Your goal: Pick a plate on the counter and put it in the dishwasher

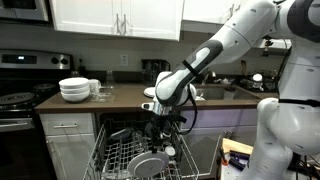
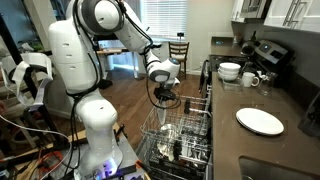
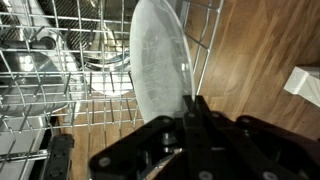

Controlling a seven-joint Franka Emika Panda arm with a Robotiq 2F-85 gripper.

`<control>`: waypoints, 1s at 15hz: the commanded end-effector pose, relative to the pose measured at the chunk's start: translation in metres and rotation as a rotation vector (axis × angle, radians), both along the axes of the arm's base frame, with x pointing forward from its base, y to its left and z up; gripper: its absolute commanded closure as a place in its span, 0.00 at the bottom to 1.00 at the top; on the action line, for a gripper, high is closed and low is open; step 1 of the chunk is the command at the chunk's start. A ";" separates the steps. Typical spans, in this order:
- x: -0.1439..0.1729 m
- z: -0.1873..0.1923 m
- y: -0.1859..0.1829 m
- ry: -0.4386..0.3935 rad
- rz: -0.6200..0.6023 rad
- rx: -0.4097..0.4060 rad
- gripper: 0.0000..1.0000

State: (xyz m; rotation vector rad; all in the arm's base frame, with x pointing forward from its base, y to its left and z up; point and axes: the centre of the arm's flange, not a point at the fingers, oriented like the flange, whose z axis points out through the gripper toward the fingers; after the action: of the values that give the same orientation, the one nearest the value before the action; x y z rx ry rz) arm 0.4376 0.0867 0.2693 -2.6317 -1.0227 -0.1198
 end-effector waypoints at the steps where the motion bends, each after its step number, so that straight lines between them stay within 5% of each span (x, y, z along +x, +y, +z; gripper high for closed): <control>1: 0.011 -0.003 -0.004 -0.015 0.019 0.034 0.98; 15: 0.021 -0.026 -0.015 0.005 0.015 0.069 0.98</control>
State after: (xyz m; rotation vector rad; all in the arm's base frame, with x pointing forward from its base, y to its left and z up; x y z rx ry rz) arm 0.4493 0.0725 0.2450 -2.5933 -1.0112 -0.1126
